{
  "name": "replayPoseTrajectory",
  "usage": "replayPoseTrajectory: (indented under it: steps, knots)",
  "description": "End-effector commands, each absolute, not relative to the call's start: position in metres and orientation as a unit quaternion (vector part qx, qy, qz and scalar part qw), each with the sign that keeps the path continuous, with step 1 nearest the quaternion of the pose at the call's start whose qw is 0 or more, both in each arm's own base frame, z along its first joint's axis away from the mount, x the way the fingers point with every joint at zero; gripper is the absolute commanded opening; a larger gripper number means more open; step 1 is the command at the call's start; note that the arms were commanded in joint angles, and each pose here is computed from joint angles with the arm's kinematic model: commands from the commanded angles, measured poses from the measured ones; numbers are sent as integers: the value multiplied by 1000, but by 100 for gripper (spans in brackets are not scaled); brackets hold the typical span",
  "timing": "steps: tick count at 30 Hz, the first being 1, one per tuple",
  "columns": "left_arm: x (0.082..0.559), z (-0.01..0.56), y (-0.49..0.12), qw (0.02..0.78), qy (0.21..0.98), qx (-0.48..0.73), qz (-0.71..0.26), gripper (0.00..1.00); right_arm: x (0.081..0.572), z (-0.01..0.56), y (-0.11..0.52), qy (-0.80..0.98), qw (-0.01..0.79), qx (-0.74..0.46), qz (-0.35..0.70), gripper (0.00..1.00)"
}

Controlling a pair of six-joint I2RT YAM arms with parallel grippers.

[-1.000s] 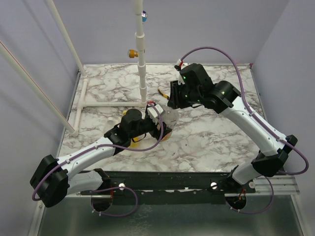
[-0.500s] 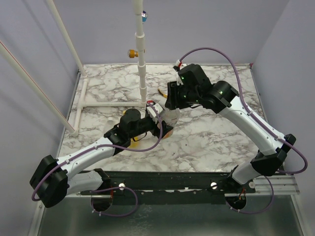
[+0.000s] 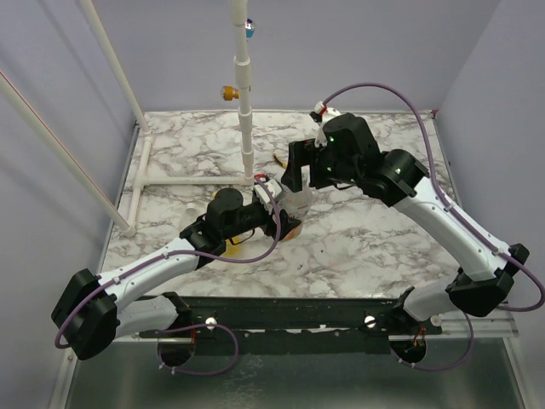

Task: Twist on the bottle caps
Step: Screw the bottle cap onto the plastic bottle.

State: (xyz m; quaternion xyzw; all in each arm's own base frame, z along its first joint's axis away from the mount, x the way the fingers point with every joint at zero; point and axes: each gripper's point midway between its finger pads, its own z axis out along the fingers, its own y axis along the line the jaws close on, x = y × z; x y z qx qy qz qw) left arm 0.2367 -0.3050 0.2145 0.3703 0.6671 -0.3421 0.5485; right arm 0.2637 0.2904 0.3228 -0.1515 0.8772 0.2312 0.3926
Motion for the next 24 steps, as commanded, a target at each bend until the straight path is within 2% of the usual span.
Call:
replayPoseTrajectory:
  steps: [1,5,13,18,24]
  knots:
    - [227,241,-312,556,641,373,-376,0,263,362,292,825,465,-167,274,92]
    - [223,241,-312,549,641,375,-383,0,255,369,292,801,483,-194,295,88]
    - [216,241,-311,537,641,381,-393,0,242,370,296,781,484,-236,317,65]
    - [215,242,-311,536,641,381,-396,0,239,365,297,783,476,-249,315,58]
    - [217,244,-311,537,641,379,-396,0,238,358,293,791,468,-249,306,57]
